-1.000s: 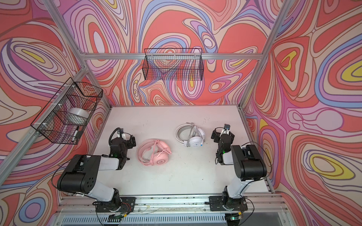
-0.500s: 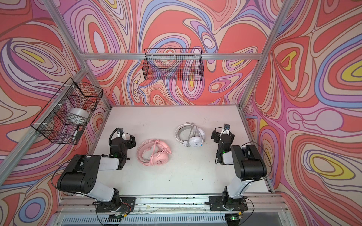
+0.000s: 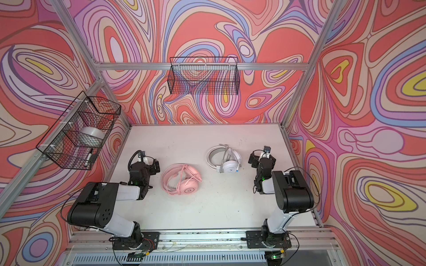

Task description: Wrap the headphones

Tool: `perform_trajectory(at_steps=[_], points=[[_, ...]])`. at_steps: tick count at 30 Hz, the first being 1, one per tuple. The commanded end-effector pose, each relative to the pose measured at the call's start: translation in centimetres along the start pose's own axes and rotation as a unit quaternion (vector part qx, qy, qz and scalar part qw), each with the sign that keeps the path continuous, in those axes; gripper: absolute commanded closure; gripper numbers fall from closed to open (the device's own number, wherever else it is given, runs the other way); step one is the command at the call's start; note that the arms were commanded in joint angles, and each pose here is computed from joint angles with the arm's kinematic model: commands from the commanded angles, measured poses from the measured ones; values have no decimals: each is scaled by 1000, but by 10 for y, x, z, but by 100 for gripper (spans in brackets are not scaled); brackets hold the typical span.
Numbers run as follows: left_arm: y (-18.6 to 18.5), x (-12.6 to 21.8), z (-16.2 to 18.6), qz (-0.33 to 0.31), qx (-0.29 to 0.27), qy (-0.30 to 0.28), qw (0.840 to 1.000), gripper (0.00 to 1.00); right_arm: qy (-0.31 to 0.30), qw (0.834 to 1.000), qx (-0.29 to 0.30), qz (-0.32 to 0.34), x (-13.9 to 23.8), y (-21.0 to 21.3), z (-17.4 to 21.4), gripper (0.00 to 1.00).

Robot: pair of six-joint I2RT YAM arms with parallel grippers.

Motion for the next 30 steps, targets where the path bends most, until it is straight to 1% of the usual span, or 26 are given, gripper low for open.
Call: perform_trajectory(at_steps=[1, 9, 10, 11, 12, 13, 14, 15, 16, 17, 18, 19, 20, 21, 22, 23, 24, 25, 30], points=[[1, -1, -4, 1, 5, -7, 1000, 0, 10, 1000, 6, -3, -2, 1, 4, 1], [1, -1, -3, 1, 4, -7, 1000, 0, 9, 1000, 6, -3, -2, 2, 3, 1], [1, -1, -3, 1, 5, -7, 1000, 6, 10, 1000, 7, -4, -2, 2, 4, 3], [1, -1, -3, 1, 5, -6, 1000, 21, 10, 1000, 7, -3, -2, 1, 4, 10], [1, -1, -3, 1, 5, -6, 1000, 40, 10, 1000, 7, -3, -2, 2, 4, 20], [1, -1, -3, 1, 5, -7, 1000, 62, 10, 1000, 6, -4, -2, 2, 3, 32], [1, -1, -3, 0, 5, -6, 1000, 84, 10, 1000, 6, -4, -2, 2, 3, 48], [1, -1, -3, 0, 4, -6, 1000, 98, 10, 1000, 6, -3, -2, 1, 3, 70], [1, -1, -3, 0, 4, -6, 1000, 100, 10, 1000, 6, -3, -2, 2, 4, 82], [1, -1, -3, 0, 5, -6, 1000, 100, 10, 1000, 7, -4, -2, 2, 4, 90], [1, -1, -3, 0, 5, -6, 1000, 100, 10, 1000, 6, -3, -2, 2, 3, 92], [1, -1, -3, 1, 5, -6, 1000, 100, 10, 1000, 6, -3, -2, 2, 4, 92], [1, -1, -3, 1, 5, -6, 1000, 100, 10, 1000, 6, -3, -2, 2, 3, 45], [1, -1, -3, 0, 5, -6, 1000, 90, 9, 1000, 6, -3, -2, 2, 3, 2], [1, -1, -3, 0, 5, -6, 1000, 68, 9, 1000, 7, -3, -2, 2, 3, 1], [1, -1, -3, 0, 5, -7, 1000, 40, 9, 1000, 7, -3, -2, 2, 3, 1], [1, -1, -4, 1, 5, -7, 1000, 10, 10, 1000, 7, -3, -2, 1, 3, 1], [1, -1, -4, 1, 5, -7, 1000, 0, 9, 1000, 7, -3, -2, 2, 3, 1], [1, 0, -3, 1, 5, -6, 1000, 0, 9, 1000, 7, -3, -2, 2, 3, 2]])
Point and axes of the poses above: each gripper's point midway between its finger pads, its own x axis back along the fingers, its own y axis along the line the jaws close on, z = x × y, the point moved 10 cm from there along x, back along the fingers, and after that the axes turned 2 degrees about -x, right-handed, at the moved point
